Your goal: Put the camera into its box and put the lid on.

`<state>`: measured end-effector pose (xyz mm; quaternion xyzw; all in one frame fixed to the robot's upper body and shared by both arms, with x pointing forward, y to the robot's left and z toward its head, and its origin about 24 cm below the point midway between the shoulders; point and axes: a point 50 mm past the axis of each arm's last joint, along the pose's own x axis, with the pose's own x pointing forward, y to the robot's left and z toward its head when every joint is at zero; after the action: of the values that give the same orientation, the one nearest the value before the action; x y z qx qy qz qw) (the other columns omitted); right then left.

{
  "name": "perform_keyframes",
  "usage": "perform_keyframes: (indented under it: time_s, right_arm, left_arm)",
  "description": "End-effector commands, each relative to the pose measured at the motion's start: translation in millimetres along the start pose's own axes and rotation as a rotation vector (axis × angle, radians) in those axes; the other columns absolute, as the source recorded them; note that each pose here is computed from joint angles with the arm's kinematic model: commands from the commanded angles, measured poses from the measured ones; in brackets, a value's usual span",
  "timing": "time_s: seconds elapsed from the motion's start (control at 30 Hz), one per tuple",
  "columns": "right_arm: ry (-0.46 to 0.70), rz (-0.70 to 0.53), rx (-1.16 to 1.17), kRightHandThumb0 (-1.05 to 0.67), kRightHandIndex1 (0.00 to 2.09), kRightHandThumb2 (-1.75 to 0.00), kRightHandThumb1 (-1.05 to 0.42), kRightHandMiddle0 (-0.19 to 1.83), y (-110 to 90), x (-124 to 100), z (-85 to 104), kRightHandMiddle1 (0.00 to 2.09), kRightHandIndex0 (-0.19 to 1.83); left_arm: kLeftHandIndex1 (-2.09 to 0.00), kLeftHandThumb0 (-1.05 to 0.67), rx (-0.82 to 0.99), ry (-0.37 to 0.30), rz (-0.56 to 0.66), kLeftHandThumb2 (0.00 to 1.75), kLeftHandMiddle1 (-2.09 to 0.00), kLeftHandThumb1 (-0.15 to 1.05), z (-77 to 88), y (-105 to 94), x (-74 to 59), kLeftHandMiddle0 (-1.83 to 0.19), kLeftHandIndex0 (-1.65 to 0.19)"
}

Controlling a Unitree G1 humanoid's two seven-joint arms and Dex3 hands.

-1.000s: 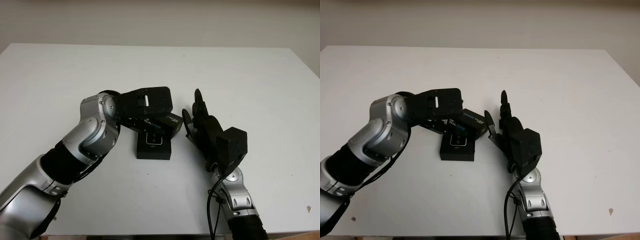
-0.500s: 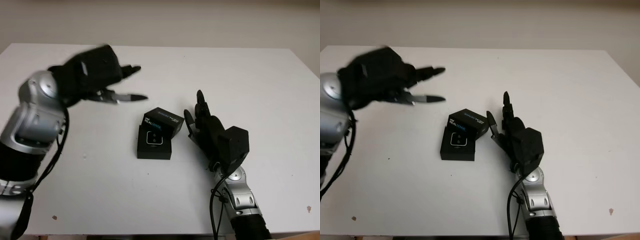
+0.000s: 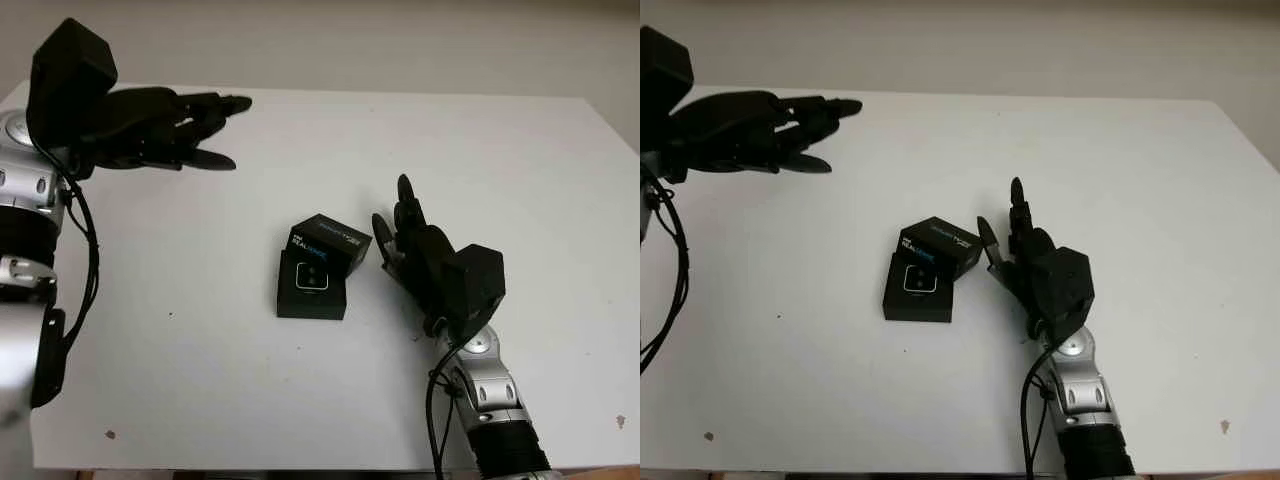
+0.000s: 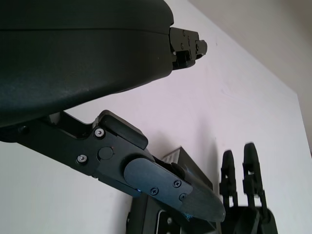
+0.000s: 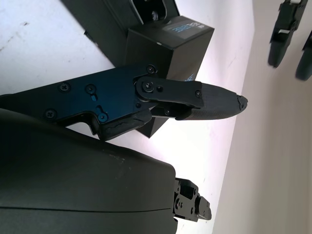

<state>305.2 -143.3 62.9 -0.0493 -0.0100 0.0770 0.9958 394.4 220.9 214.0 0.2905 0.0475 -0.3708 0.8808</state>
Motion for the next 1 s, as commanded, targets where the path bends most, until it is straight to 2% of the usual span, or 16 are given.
perform_keyframes:
  time_s: [0.0,0.13,0.57,0.8,0.97]
  right_arm:
    - [-0.007,-0.018,-0.014,-0.77,0.00,-0.49,-1.05,-0.19,-6,-3,2.5,0.03,-0.19]
    - [0.006,-0.029,-0.005,-0.77,0.00,-0.48,-1.05,-0.19,-9,-4,0.0,0.04,-0.19]
    - [0.023,-0.045,0.005,-0.75,0.00,-0.49,-1.05,-0.19,-12,-3,-2.8,0.04,-0.19]
    - [0.019,-0.055,-0.002,-0.74,0.01,-0.49,-1.05,-0.18,-14,-5,-3.7,0.05,-0.19]
    - [0.007,-0.073,-0.033,-0.76,0.04,-0.47,-1.05,-0.15,-15,-6,-3.9,0.06,-0.16]
  left_arm:
    - [-0.06,-0.89,0.019,-0.023,-0.029,0.04,-0.06,0.83,12.6,0.2,7.8,0.04,0.03]
    - [-0.05,-0.88,-0.020,-0.018,-0.065,0.03,-0.06,0.79,10.1,-8.4,20.8,0.05,0.04]
    - [-0.04,-0.80,-0.031,-0.039,-0.123,0.06,-0.05,0.81,6.8,-37.1,51.9,0.12,0.10]
    - [-0.07,-0.88,-0.001,0.014,-0.110,0.05,-0.07,0.81,0.1,-46.2,60.9,0.06,0.05]
    - [-0.04,-0.81,-0.016,0.057,-0.166,0.05,-0.04,0.79,-5.8,-54.2,64.8,0.12,0.09]
